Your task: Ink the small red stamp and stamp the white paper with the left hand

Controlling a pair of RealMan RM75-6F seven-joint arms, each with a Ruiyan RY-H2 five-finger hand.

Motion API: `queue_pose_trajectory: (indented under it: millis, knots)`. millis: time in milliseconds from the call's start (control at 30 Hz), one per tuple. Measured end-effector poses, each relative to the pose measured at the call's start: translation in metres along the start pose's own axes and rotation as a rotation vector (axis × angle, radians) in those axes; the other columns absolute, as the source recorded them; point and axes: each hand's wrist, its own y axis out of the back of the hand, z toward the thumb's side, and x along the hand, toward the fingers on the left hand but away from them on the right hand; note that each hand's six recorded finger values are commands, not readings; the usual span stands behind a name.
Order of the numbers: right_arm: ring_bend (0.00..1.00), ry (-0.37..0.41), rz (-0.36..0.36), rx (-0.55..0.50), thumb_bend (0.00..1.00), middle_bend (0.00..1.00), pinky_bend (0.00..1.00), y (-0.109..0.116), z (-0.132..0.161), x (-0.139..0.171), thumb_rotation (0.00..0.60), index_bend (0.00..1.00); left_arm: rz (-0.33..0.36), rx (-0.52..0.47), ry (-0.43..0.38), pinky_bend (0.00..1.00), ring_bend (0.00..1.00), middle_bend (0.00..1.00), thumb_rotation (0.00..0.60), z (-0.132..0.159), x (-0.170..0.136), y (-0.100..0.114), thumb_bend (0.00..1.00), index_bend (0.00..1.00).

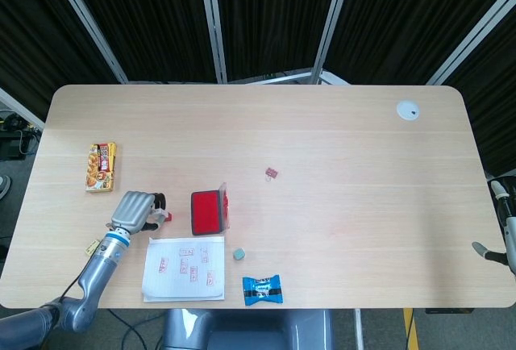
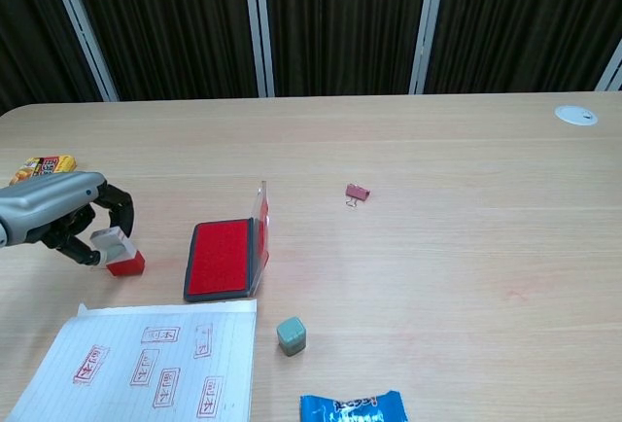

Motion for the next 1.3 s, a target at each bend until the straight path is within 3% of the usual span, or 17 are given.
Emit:
queue_pose_trajectory:
  millis: [233, 733, 900, 1067, 1167, 1233, 1300]
  knots:
    - [0.00, 0.000, 0.002, -0.001, 0.00, 0.00, 0.00, 0.000, 0.000, 0.000, 0.600, 0.00, -0.007, 0.002, -0.004, 0.86, 0.81, 0.43, 0.600, 0.000, -0.002, -0.003, 0.20, 0.45]
    - [0.00, 0.003, 0.001, -0.002, 0.00, 0.00, 0.00, 0.001, 0.001, 0.001, 0.600, 0.00, 0.005, -0.013, -0.020, 0.85, 0.79, 0.27, 0.600, 0.001, -0.010, 0.000, 0.13, 0.30]
    - [0.00, 0.011, 0.001, -0.009, 0.00, 0.00, 0.00, 0.001, 0.003, 0.001, 0.600, 0.00, 0.043, -0.032, -0.044, 0.83, 0.76, 0.21, 0.600, 0.008, -0.018, 0.014, 0.03, 0.17]
    - [0.00, 0.027, -0.006, -0.025, 0.00, 0.00, 0.00, 0.005, 0.007, 0.004, 0.600, 0.00, 0.118, -0.061, -0.100, 0.76, 0.67, 0.07, 0.600, 0.022, -0.037, 0.045, 0.00, 0.11]
    - [0.00, 0.040, -0.009, -0.037, 0.00, 0.00, 0.00, 0.008, 0.011, 0.007, 0.600, 0.00, 0.177, -0.077, -0.132, 0.59, 0.48, 0.00, 0.600, 0.030, -0.053, 0.070, 0.00, 0.06]
    - [0.00, 0.046, -0.011, -0.045, 0.00, 0.00, 0.00, 0.010, 0.012, 0.008, 0.600, 0.00, 0.231, -0.080, -0.147, 0.27, 0.23, 0.00, 0.600, 0.034, -0.068, 0.090, 0.00, 0.01]
    - [0.00, 0.053, -0.015, -0.052, 0.00, 0.00, 0.00, 0.012, 0.014, 0.009, 0.600, 0.00, 0.276, -0.065, -0.145, 0.05, 0.05, 0.00, 0.600, 0.033, -0.081, 0.106, 0.00, 0.00]
